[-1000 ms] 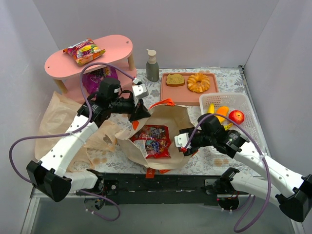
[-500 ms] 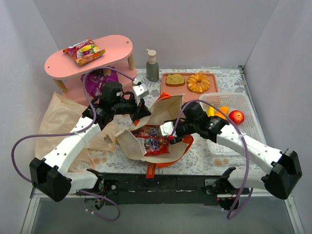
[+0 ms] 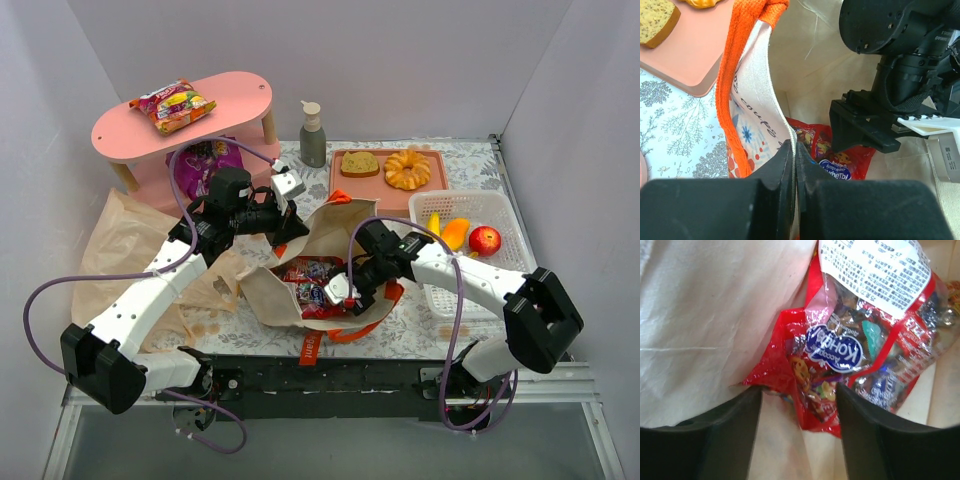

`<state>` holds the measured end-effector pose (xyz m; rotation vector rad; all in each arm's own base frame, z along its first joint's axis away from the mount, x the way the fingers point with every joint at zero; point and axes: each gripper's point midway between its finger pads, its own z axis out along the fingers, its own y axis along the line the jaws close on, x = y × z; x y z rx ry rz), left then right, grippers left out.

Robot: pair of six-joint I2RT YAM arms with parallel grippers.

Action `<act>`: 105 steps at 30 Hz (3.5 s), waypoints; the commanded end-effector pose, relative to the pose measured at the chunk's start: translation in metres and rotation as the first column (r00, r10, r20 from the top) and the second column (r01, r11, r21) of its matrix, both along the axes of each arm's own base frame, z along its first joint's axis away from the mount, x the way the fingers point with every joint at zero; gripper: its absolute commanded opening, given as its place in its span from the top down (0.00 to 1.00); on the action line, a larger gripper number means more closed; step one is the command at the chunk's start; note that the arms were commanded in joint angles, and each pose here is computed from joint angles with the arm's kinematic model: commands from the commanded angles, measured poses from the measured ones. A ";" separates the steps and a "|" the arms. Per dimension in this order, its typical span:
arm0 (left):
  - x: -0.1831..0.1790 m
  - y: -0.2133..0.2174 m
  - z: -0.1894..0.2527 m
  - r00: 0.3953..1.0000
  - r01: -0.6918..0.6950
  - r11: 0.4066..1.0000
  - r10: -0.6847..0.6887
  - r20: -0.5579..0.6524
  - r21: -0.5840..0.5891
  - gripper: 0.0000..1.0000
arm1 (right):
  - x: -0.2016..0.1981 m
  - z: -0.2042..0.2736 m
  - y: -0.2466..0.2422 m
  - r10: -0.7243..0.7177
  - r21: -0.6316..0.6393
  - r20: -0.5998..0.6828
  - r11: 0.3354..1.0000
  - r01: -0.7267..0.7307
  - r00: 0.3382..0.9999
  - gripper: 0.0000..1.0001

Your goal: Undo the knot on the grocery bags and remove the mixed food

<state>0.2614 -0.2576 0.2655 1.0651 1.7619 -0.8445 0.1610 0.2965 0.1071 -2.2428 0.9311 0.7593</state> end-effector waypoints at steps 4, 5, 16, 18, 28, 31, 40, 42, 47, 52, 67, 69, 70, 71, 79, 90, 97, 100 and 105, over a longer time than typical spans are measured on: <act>-0.003 -0.001 -0.009 0.999 -0.001 1.000 0.001 -0.032 0.007 1.00 | 0.020 -0.006 0.023 -0.036 0.105 0.057 0.994 0.029 0.998 0.68; -0.002 0.000 -0.010 0.999 -0.005 1.000 0.006 -0.033 0.009 1.00 | 0.022 -0.005 0.024 -0.066 0.099 0.041 0.993 0.062 0.997 0.77; 0.002 0.009 -0.015 0.999 -0.041 0.998 0.040 0.010 0.043 1.00 | 0.030 0.146 0.008 -0.233 0.290 0.087 0.936 0.199 0.969 0.99; 0.003 0.013 -0.015 0.999 -0.049 0.998 0.048 0.014 0.043 1.00 | 0.024 0.162 -0.001 -0.241 0.298 0.104 0.933 0.201 0.965 0.99; 0.013 0.020 -0.011 0.997 -0.071 0.997 0.071 0.000 0.005 1.00 | 0.018 0.112 -0.008 -0.178 0.221 0.117 0.964 0.149 0.977 0.47; 0.012 0.016 -0.008 0.999 -0.048 0.999 0.048 -0.011 -0.010 1.00 | 0.025 0.096 0.007 -0.115 0.216 0.125 0.973 0.086 0.985 0.36; 0.004 0.009 -0.019 0.999 -0.035 0.999 0.035 -0.027 0.012 1.00 | 0.010 0.016 0.028 0.079 0.025 -0.129 0.997 -0.076 0.988 0.02; -0.001 0.009 -0.024 0.998 -0.032 0.999 0.032 -0.049 0.011 1.00 | 0.008 0.000 0.031 0.089 0.017 -0.123 0.996 -0.088 0.988 0.02; -0.011 0.009 -0.034 0.996 -0.028 0.999 0.030 -0.084 0.023 1.00 | 0.035 -0.010 0.056 0.014 0.068 -0.003 0.998 -0.013 1.000 0.12; -0.009 0.010 -0.036 0.997 -0.036 0.999 0.038 -0.069 0.028 1.00 | 0.052 0.009 0.065 -0.109 0.067 -0.028 0.992 0.111 0.994 0.87; 0.007 0.017 0.002 0.990 -0.062 0.998 0.058 0.127 0.024 1.00 | 0.046 0.198 -0.001 -0.436 0.448 0.118 0.825 0.344 0.892 0.99; 0.010 0.015 -0.001 0.992 -0.059 0.998 0.055 0.116 0.032 1.00 | 0.048 0.232 -0.006 -0.482 0.511 0.116 0.779 0.364 0.868 0.99; 0.010 0.015 -0.002 0.992 -0.055 0.998 0.051 0.112 0.032 1.00 | 0.049 0.243 -0.007 -0.498 0.526 0.114 0.765 0.373 0.860 0.99; 0.008 0.013 -0.005 0.994 -0.043 0.999 0.039 0.099 0.032 1.00 | 0.053 0.252 -0.009 -0.526 0.535 0.102 0.745 0.399 0.845 0.99; 0.014 -0.007 -0.006 1.000 -0.022 0.998 0.022 -0.016 -0.057 1.00 | 0.064 0.388 -0.025 -0.649 0.748 0.110 0.552 0.368 0.752 0.99; 0.043 -0.050 -0.011 0.983 0.022 0.983 -0.054 -0.174 -0.181 1.00 | 0.076 0.498 -0.074 -0.817 0.878 0.141 0.364 0.310 0.559 0.99; 0.063 -0.082 0.010 0.955 0.046 0.938 -0.142 -0.259 -0.343 1.00 | 0.093 0.535 -0.091 -0.888 0.920 0.167 0.297 0.257 0.429 0.99; 0.058 -0.088 0.024 0.920 0.027 0.918 -0.177 -0.349 -0.395 0.96 | 0.108 0.525 -0.096 -0.911 0.920 0.148 0.271 0.285 0.385 0.99; 0.044 -0.072 0.037 0.929 -0.019 0.936 -0.113 -0.351 -0.352 0.37 | 0.125 0.512 -0.093 -0.917 0.922 0.077 0.215 0.322 0.391 0.99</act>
